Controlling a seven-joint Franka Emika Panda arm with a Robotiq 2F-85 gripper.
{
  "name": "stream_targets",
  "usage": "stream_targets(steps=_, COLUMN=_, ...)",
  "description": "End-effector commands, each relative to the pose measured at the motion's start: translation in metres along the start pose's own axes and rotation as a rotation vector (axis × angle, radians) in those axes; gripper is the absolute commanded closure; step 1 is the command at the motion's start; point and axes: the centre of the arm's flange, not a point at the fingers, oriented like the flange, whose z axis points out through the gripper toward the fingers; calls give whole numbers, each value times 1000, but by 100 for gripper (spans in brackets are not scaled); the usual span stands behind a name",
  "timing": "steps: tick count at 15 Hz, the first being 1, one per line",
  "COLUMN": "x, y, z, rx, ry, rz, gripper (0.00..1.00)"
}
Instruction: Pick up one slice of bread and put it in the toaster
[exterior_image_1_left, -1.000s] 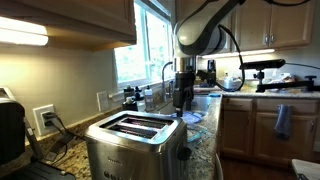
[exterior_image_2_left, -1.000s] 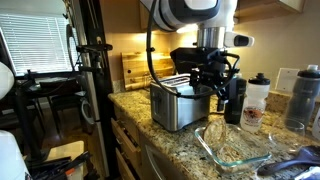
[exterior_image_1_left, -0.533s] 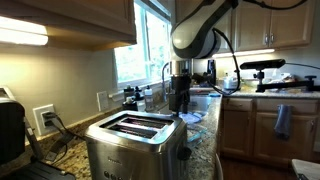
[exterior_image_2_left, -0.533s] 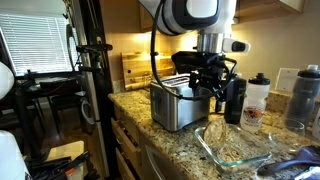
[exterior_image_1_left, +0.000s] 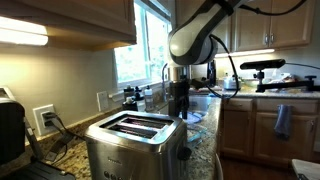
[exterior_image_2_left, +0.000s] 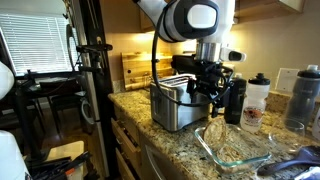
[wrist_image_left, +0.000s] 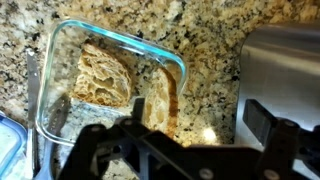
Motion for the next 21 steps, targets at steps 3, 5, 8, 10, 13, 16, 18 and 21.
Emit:
stream_targets(steps=3, x=3, y=-9, z=12, rx=4, ry=-9, rz=25, gripper=0)
stream_targets(steps=5, x=4, y=-11, z=16, rx=3, ry=-11, rz=30, gripper=0)
stream_targets(steps=8, x=6, y=-15, z=21, rx=-2, ry=-8, rz=35, gripper=0)
stream_targets(steps=10, x=8, y=-15, z=20, rx=-4, ry=0, rz=35, gripper=0)
stream_targets(steps=13, x=11, y=-13, z=21, rx=-12, ry=17, rz=38, gripper=0)
stream_targets(steps=16, x=13, y=-7, z=24, rx=-22, ry=30, rz=44, gripper=0)
stream_targets(steps=18, x=13, y=-5, z=30, rx=-26, ry=33, rz=50, gripper=0)
stream_targets(steps=21, x=9, y=-13, z=44, rx=-35, ry=31, rz=63, gripper=0)
